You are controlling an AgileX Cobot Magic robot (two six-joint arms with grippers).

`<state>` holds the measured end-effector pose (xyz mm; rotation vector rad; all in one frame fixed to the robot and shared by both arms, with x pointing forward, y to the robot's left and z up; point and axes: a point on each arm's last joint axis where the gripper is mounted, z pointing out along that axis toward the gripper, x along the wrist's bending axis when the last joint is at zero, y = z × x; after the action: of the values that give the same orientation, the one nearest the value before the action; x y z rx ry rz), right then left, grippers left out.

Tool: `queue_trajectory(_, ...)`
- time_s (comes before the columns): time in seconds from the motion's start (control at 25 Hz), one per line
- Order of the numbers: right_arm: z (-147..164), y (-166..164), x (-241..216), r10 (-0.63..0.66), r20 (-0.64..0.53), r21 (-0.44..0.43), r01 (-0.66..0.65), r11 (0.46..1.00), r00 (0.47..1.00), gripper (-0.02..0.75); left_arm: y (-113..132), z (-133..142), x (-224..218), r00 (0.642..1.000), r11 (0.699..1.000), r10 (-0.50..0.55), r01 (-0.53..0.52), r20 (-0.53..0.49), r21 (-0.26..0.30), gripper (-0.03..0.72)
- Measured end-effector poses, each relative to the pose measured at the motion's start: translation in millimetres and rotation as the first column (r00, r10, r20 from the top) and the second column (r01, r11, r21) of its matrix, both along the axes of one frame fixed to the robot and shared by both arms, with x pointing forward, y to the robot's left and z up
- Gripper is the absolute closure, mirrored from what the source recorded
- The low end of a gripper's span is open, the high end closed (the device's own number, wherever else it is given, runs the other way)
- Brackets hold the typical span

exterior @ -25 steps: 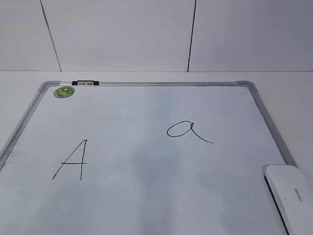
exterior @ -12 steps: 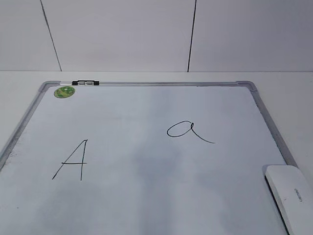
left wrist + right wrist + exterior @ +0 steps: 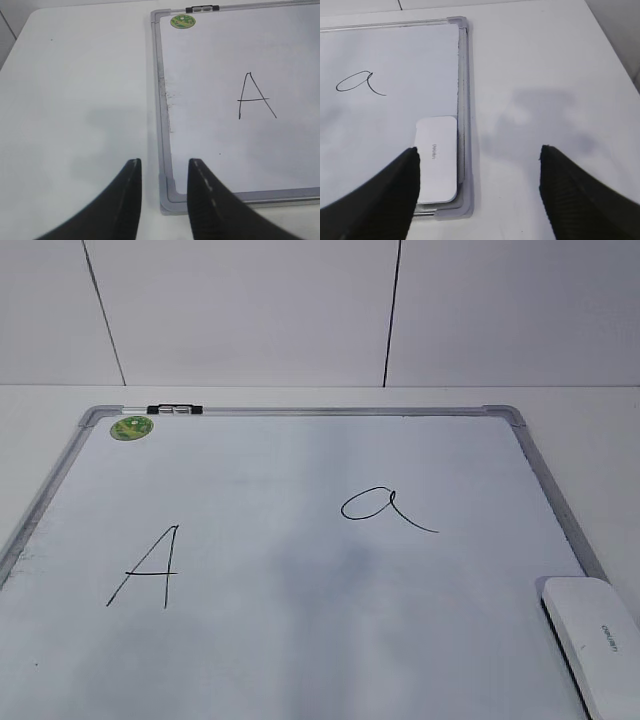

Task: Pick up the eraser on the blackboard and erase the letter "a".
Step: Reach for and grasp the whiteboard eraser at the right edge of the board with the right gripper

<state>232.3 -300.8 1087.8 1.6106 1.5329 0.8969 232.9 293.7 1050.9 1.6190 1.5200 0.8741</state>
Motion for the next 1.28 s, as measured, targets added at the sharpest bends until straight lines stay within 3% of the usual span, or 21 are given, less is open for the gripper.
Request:
queue_trajectory(0.28, 17.6, 6.9, 37.4, 0.071, -0.147, 0.055, -0.064, 0.996, 0.986, 0.146, 0.0, 0.0, 0.0, 1.000, 1.000, 0.000, 0.000, 0.000, 0.000, 0.454)
queue_trajectory(0.56, 15.9, 8.9, 74.4, 0.095, -0.307, 0.091, -0.070, 0.993, 0.947, 0.146, 0.0, 0.0, 0.0, 1.000, 1.000, 0.000, 0.000, 0.000, 0.000, 0.454)
queue_trajectory(0.88, -2.7, 17.3, 106.0, 0.167, -0.532, 0.210, -0.062, 0.976, 0.830, 0.146, 0.0, 0.0, 0.0, 1.000, 1.000, 0.000, 0.000, 0.000, 0.000, 0.454)
queue_trajectory(1.28, -23.8, 26.0, 137.3, 0.231, -0.675, 0.266, -0.061, 0.962, 0.701, 0.146, 0.0, 0.0, 0.0, 1.000, 1.000, 0.000, 0.000, 0.000, 0.000, 0.454)
